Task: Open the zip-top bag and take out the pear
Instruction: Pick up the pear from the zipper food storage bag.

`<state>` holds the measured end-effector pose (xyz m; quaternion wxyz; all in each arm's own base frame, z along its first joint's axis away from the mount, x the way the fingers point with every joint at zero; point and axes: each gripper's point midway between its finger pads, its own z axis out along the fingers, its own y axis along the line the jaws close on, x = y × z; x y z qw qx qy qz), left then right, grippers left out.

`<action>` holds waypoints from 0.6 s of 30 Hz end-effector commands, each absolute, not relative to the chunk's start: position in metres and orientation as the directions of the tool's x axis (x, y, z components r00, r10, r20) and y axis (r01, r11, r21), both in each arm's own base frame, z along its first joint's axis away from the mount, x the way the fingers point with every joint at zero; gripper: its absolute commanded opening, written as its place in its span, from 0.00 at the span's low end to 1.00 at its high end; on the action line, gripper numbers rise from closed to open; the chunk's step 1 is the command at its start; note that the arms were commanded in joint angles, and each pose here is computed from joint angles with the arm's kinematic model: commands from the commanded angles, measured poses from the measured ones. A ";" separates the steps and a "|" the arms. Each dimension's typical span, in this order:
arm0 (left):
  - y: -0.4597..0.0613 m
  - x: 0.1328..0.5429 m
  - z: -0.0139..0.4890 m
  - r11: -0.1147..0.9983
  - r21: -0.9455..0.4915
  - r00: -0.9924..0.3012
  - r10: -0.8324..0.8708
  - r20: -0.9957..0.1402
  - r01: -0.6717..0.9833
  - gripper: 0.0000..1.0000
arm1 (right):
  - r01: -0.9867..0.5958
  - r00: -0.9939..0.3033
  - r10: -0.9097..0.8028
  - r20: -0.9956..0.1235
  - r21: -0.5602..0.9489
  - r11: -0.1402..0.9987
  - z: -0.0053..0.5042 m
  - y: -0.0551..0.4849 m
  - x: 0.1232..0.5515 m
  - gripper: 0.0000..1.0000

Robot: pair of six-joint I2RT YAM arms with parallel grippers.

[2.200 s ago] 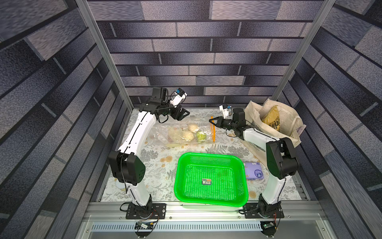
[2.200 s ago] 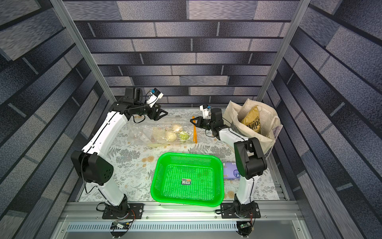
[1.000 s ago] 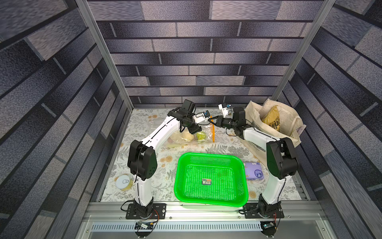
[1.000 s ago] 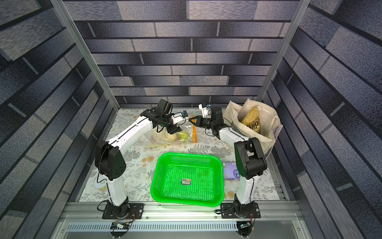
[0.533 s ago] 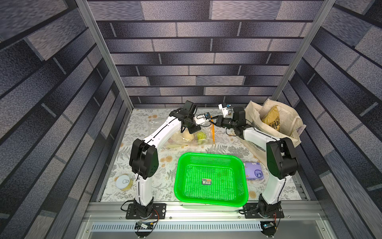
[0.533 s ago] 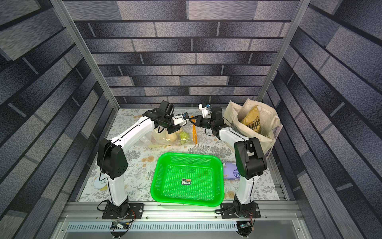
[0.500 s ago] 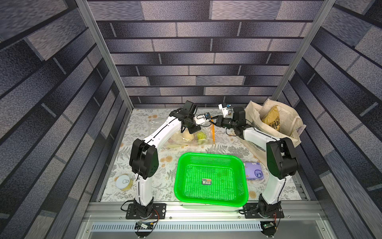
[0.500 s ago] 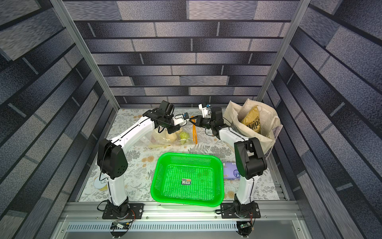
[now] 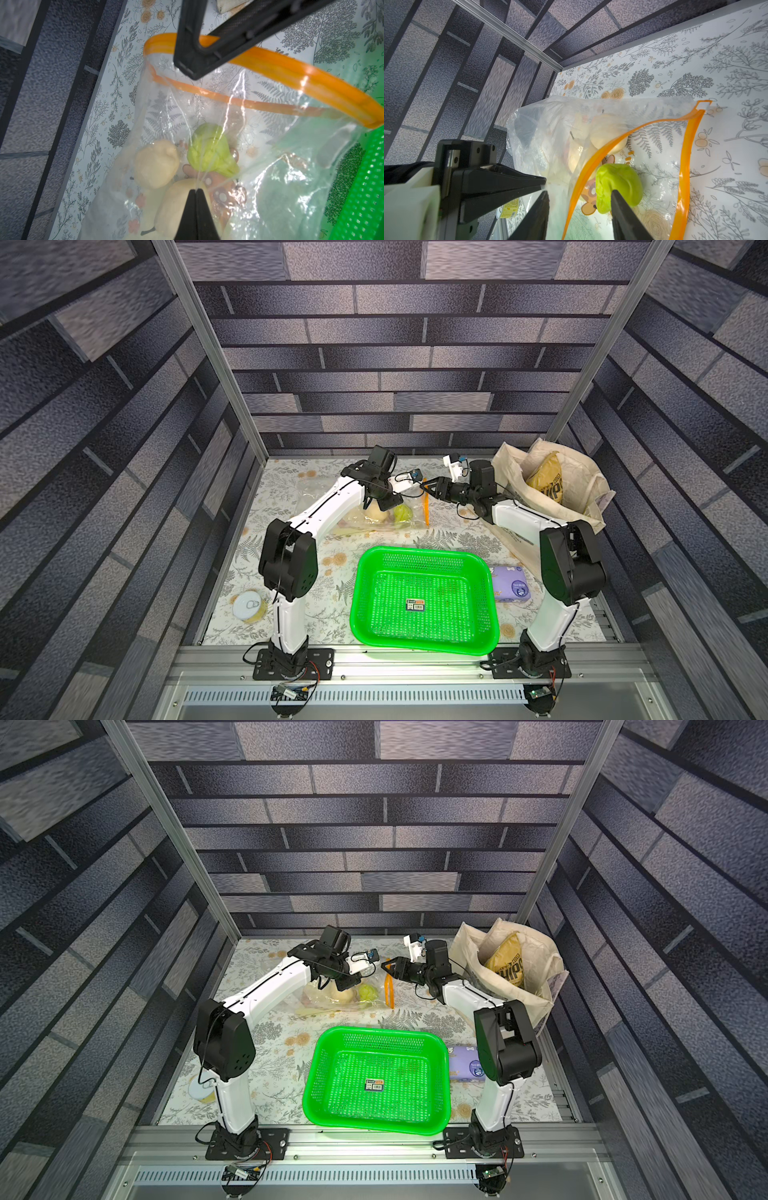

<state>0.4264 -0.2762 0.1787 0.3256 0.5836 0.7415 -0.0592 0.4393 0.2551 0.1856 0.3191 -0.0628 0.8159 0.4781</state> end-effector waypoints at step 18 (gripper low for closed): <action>-0.267 0.430 0.215 0.377 0.354 -0.104 0.797 -0.595 0.856 0.00 | -0.212 -0.898 0.155 -0.412 0.714 0.668 0.144 0.225 0.408 0.60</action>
